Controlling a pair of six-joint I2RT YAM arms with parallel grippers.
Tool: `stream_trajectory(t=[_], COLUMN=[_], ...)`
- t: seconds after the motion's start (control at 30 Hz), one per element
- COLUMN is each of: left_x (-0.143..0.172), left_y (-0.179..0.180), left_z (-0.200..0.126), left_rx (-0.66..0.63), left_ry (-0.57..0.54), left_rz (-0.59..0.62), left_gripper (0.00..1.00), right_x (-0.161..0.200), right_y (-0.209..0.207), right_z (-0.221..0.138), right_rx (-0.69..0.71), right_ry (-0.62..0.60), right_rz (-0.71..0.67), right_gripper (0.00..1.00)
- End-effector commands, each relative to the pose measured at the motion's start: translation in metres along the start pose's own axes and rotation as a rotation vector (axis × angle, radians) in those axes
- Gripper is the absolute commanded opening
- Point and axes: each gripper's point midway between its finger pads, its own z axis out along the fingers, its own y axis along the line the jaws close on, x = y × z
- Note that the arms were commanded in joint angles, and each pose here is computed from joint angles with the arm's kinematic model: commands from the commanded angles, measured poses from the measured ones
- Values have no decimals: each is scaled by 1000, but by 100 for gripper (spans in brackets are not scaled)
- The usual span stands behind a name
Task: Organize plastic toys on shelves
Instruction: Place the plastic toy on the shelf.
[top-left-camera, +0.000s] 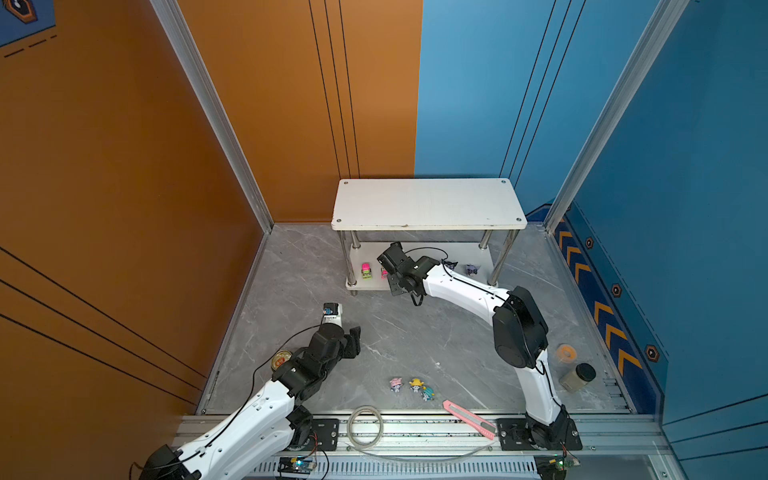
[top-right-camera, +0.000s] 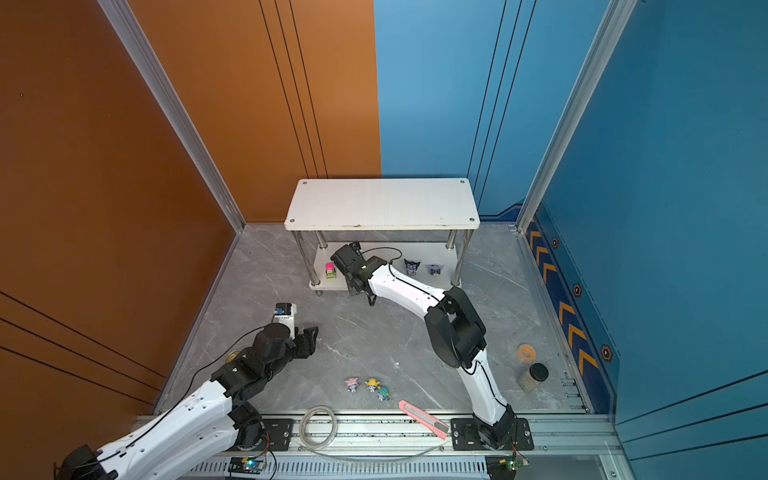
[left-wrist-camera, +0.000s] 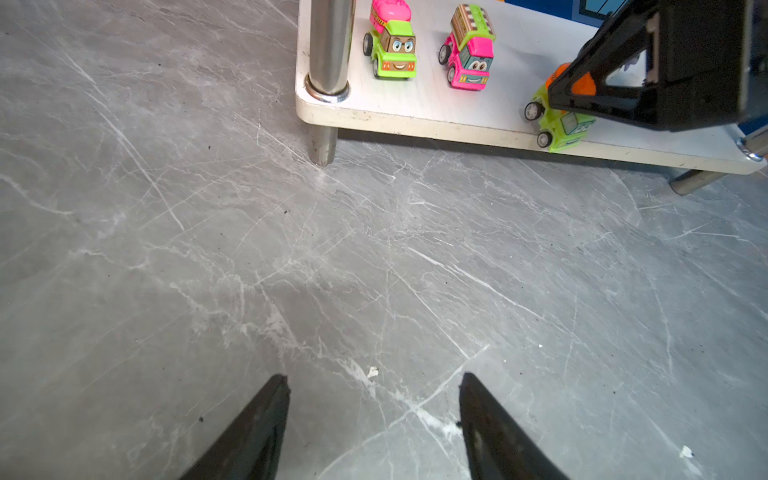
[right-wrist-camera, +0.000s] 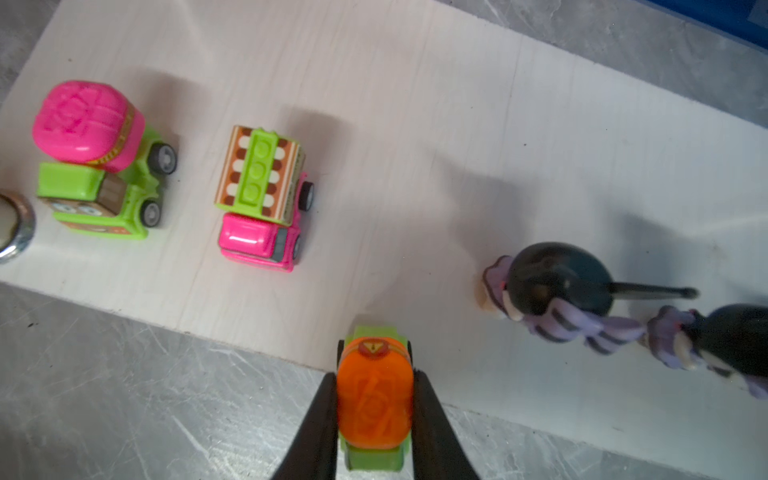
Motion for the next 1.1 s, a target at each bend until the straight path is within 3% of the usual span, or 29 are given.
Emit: stream_trajectory(t=[0.0, 0.57, 1.07], left_x=[-11, -6, -4], left_y=[-5, -4, -3], left_z=[-2, 1, 2], left_rx=[14, 13, 9], left_ry=[-15, 1, 0], left_rz=[6, 1, -1], left_gripper=[67, 67, 67], right_x=[-15, -31, -35], right_y=[-5, -17, -11], right_z=[5, 22, 35], right_rx=[32, 32, 16], right_ry=[-50, -91, -94], right_rz=[30, 189, 242], right_gripper=[19, 22, 24])
